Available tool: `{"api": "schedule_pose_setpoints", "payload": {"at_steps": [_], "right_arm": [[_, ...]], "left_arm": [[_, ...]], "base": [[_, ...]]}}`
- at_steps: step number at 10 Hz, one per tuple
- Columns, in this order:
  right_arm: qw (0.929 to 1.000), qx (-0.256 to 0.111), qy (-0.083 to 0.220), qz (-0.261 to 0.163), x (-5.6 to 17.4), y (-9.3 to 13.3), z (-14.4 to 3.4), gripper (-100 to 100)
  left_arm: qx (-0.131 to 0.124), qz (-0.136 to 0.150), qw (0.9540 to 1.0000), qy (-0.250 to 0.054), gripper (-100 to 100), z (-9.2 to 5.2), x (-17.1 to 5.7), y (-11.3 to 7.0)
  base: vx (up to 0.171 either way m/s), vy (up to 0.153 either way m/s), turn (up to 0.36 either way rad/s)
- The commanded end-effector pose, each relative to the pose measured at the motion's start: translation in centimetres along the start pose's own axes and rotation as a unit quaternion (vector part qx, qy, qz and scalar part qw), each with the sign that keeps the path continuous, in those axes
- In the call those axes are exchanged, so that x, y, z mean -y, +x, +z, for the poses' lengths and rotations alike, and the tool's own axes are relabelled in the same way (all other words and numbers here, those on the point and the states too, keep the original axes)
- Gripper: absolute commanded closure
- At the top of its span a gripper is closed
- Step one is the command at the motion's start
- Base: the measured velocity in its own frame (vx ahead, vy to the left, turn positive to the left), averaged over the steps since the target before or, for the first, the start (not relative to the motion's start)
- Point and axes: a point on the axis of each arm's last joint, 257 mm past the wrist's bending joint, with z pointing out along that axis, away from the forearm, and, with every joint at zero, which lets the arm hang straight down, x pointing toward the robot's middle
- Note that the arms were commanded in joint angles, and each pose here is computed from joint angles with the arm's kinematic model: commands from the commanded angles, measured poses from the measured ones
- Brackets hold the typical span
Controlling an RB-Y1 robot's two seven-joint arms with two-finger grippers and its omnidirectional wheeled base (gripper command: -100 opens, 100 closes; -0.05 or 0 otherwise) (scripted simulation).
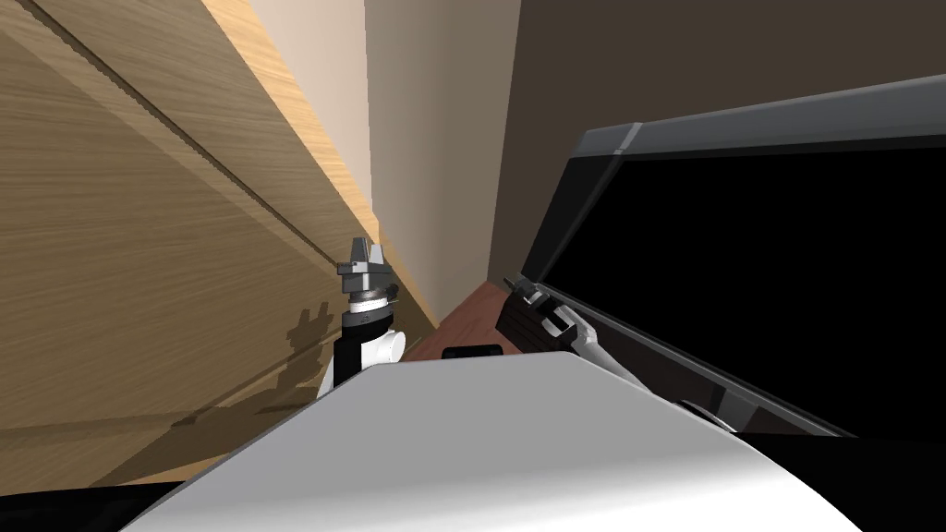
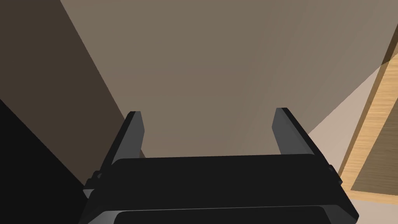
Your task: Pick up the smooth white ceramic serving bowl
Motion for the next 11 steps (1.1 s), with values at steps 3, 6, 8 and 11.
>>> {"api": "schedule_pose_setpoints", "payload": {"at_steps": [3, 6, 8, 11], "right_arm": [[0.9968, -0.057, 0.009, -0.055, 2.8, 3.5, -1.4, -100], [0.9843, -0.12, 0.009, -0.129, 5.9, 6.3, -3.1, -100], [0.974, -0.158, 0.014, -0.162, 8.1, 8.1, -4.6, -100], [0.9474, -0.231, 0.024, -0.22, 12.6, 11.0, -8.4, -100]], "left_arm": [[0.0, 0.0, 1.0, 0.0, 0, 0.0, 0.0, 0.0], [0.0, 0.0, 1.0, 0.0, 0, 0.0, 0.0, 0.0], [0.0, 0.0, 1.0, 0.0, 0, 0.0, 0.0, 0.0], [0.0, 0.0, 1.0, 0.0, 0, 0.0, 0.0, 0.0]], "base": [[-0.01, 0.016, 0.075], [-0.006, 0.023, 0.101], [-0.003, 0.027, 0.076], [0.002, 0.036, 0.13]]}}
